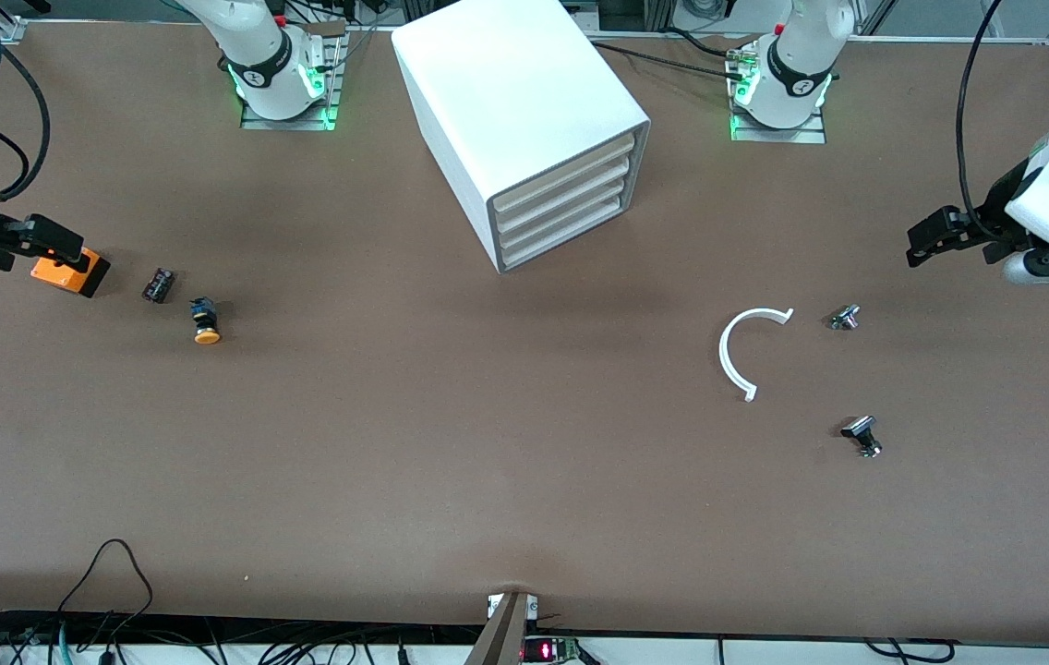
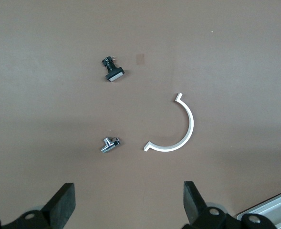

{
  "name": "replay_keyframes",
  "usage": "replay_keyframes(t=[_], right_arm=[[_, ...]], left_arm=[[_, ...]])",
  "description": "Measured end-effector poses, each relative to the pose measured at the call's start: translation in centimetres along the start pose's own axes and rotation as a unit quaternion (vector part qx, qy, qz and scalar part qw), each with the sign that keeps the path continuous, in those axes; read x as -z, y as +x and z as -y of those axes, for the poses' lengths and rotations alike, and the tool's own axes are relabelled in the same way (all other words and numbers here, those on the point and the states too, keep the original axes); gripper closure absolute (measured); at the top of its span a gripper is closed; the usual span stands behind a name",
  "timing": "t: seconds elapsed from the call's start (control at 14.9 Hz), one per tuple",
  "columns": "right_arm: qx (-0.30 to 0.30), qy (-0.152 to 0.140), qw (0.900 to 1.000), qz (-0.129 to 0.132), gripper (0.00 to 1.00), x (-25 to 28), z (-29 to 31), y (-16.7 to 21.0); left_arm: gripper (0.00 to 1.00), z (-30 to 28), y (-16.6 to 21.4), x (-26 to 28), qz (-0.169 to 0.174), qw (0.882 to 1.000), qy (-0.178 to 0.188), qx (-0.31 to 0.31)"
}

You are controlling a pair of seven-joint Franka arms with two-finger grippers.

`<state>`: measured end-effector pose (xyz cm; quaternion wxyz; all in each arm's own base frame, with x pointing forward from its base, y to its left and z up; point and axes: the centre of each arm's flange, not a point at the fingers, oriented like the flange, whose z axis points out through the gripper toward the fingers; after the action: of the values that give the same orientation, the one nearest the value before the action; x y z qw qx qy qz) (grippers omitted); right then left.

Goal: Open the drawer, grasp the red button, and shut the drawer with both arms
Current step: 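Reach the left gripper toward the white cabinet's drawer handle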

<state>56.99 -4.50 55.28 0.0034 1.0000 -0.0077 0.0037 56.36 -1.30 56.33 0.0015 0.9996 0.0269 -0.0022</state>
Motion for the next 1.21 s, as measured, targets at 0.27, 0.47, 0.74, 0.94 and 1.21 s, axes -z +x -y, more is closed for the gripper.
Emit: replay_keyframes(t=[0.27, 0.47, 0.74, 0.94, 1.21], right_arm=[[0.0, 0.001, 1.0, -0.005, 0.0, 0.4, 0.0, -0.4], [0.0, 0.001, 1.0, -0.006, 0.0, 0.4, 0.0, -0.4], [0.0, 0.0, 1.0, -0.008, 0.0, 0.0, 0.0, 0.0], [0.003, -0.003, 1.0, -0.011, 0.0, -0.3, 0.4, 1.3], [0.004, -0.005, 1.0, -0.001, 0.0, -1.8, 0.6, 2.5]], left_arm=[[0.0, -0.5, 0.6, -0.7, 0.011, 1.0, 0.003, -0.008], [0.0, -1.2, 0.4, -0.8, 0.021, 1.0, 0.008, -0.016], [0.0, -1.8, 0.6, -1.3, 0.026, 0.999, 0.008, -0.022], [0.0, -2.5, 0.8, -4.1, 0.073, 0.997, 0.008, -0.031], [0.0, -3.6, 0.8, -9.3, 0.159, 0.986, -0.025, -0.035]])
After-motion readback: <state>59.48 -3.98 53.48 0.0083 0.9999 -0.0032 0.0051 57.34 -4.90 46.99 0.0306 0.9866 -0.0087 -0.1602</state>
